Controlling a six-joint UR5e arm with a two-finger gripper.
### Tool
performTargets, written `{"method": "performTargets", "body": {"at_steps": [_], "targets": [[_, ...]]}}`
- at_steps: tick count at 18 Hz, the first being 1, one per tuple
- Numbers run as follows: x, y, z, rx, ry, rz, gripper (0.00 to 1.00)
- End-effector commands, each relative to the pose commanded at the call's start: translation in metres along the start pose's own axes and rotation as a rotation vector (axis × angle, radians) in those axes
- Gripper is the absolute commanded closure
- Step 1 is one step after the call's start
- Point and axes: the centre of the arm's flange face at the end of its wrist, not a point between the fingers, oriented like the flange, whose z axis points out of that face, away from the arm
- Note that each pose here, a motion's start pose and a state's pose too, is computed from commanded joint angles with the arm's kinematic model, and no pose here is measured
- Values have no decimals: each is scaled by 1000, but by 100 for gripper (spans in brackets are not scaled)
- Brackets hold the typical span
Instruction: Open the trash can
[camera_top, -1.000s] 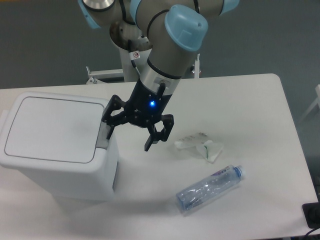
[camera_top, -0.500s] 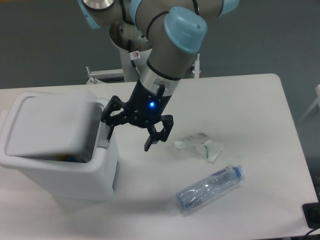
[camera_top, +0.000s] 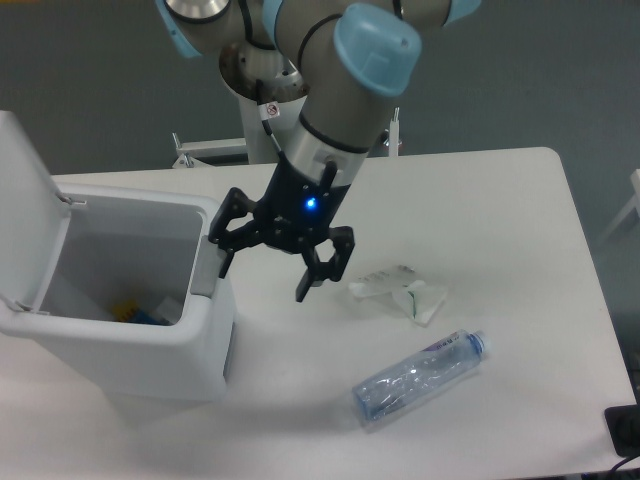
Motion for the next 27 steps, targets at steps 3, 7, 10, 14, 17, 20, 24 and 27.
{"method": "performTargets", "body": {"at_steps": [3,7,10,14,17,20,24,27], "targets": [[-53,-3,-20,30,-73,20,0],[-89,2,-32,-5,-157,144,0],[-137,12,-26,-109,-244,257,0],[-208,45,-37,-186,-287,280,0],[-227,54,-39,-221,-297,310,0],[-238,62,-33,-300,-323,352,0],[-243,65,-28,-322,-328,356,0],[-253,71,-23,-421,-325,489,0]]}}
